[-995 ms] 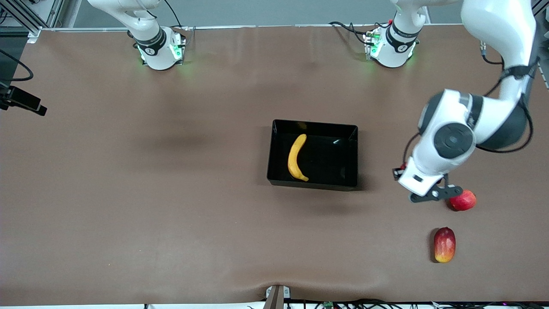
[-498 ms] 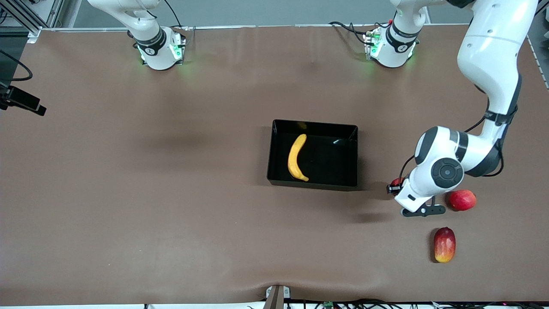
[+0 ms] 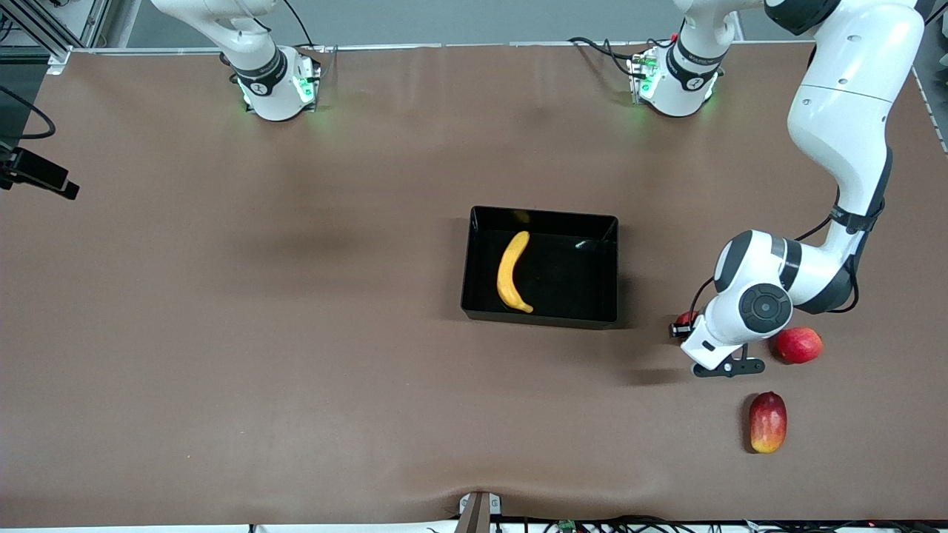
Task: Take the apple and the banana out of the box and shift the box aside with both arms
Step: 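Carry the apple out of the box and set it beside the plum, then reach the left gripper into the box and grasp the yellow banana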
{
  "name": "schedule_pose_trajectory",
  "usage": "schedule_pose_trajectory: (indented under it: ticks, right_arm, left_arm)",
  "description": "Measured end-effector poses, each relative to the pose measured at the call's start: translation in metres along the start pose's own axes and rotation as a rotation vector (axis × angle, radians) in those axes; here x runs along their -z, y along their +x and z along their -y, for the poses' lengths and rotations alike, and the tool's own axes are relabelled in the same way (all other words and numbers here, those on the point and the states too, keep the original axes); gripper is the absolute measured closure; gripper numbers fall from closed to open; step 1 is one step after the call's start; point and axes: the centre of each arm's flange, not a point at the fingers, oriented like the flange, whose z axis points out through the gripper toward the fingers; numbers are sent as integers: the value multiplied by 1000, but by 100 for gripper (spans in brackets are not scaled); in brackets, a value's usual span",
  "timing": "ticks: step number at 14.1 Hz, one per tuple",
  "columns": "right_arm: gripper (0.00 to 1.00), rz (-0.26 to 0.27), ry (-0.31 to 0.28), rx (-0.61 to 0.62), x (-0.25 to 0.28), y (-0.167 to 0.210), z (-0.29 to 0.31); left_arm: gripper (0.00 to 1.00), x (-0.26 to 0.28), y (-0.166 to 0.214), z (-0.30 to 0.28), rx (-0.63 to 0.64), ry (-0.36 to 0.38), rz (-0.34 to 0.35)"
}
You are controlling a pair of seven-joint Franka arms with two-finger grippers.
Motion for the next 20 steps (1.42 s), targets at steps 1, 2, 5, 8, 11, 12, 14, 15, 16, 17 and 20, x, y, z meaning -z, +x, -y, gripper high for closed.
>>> schedule_pose_trajectory:
  ticks: [1,2,5,8,11,12,14,15,16,17,20]
  right_arm:
    - [0,-1,0,0,0,0,0]
    - [0,-1,0,0,0,0,0]
    - [0,-2,0,0,1,0,0]
    - [0,-3,0,0,1,0,0]
    - [0,-3,0,-1,1,0,0]
    - [0,-3,0,-1,1,0,-1]
    - [0,-3,0,-1,1,0,-1]
    - [0,-3,0,-1,1,0,-1]
    - [0,-3,0,-1,1,0,-1]
    - [0,-3,0,-1,1,0,-1]
    - [0,-3,0,-1,1,0,0]
  left_arm:
    - [18,0,1,1,1,0,-2]
    - [9,3,2,1,1,-1,-7]
    - [0,37,-3,-19,-29,1,-17]
    - [0,98,-30,-86,-64,-30,-48]
    - [0,135,-68,-162,-61,-84,-69]
    - [0,140,-80,-183,-69,-94,-71]
    - [0,143,-103,-221,-74,-99,-71]
    - [0,140,-115,-240,-78,-99,-64]
    - [0,131,-127,-260,-88,-100,-51]
    - [0,120,-139,-280,-98,-108,-41]
    - [0,88,-160,-325,-113,-151,-42]
